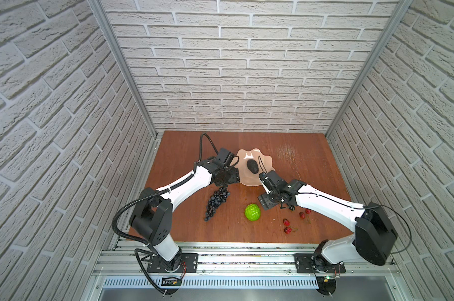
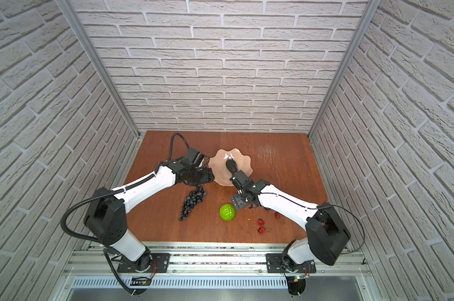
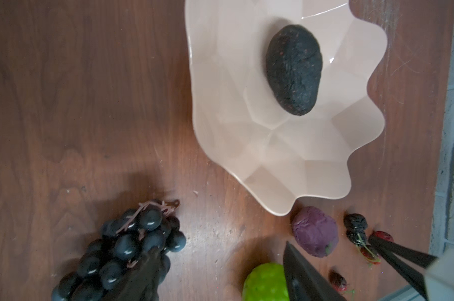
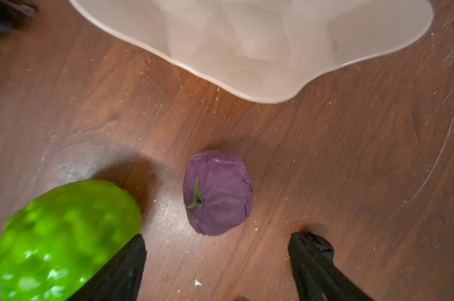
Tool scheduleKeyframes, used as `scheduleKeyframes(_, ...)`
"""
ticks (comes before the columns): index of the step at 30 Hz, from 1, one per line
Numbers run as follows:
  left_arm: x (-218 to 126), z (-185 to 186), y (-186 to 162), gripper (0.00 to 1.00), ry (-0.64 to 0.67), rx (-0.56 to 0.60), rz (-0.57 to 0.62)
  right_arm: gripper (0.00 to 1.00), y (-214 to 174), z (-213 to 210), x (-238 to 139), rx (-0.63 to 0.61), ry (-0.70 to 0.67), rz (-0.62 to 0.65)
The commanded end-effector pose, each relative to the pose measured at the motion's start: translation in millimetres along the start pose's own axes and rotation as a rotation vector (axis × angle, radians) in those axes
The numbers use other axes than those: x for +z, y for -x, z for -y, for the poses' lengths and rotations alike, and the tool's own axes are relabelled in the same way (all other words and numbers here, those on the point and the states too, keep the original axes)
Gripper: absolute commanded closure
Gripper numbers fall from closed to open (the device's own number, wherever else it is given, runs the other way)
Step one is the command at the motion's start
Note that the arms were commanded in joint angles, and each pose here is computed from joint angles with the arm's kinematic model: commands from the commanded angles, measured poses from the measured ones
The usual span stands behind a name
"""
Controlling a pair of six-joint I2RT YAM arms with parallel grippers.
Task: Place and organize the fake fruits in the fruit bowl
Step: 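Grasp the purple fruit beside the green fruit with the right gripper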
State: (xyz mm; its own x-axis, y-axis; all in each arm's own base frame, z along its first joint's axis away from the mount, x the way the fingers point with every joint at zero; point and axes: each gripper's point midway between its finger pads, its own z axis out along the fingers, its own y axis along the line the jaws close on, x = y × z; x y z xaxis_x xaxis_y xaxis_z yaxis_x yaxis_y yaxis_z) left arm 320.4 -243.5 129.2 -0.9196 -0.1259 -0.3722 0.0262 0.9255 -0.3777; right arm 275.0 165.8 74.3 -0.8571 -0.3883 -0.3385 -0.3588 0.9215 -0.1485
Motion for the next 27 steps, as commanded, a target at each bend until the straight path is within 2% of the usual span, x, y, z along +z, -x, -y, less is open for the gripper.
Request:
scheduleKeyframes(1,-15.9,5.8,19.8,0.26,-0.04,-0.022,0.107,0.14,19.2,1.8,-1.4,-0.014,-0.034,0.04)
scheduleKeyframes(10,-17.0,1.8,22.3,0.26,-0.054,-0.054,0.107,0.26,18.3,-10.4,32.2,-0.031,-0.007,-0.054)
scheduleKeyframes(27,-13.4,3.0,20.1,0.26,-0.061,-0.073,0.097,0.43,7.9,-14.2,44.3,-0.011,0.007,-0.075)
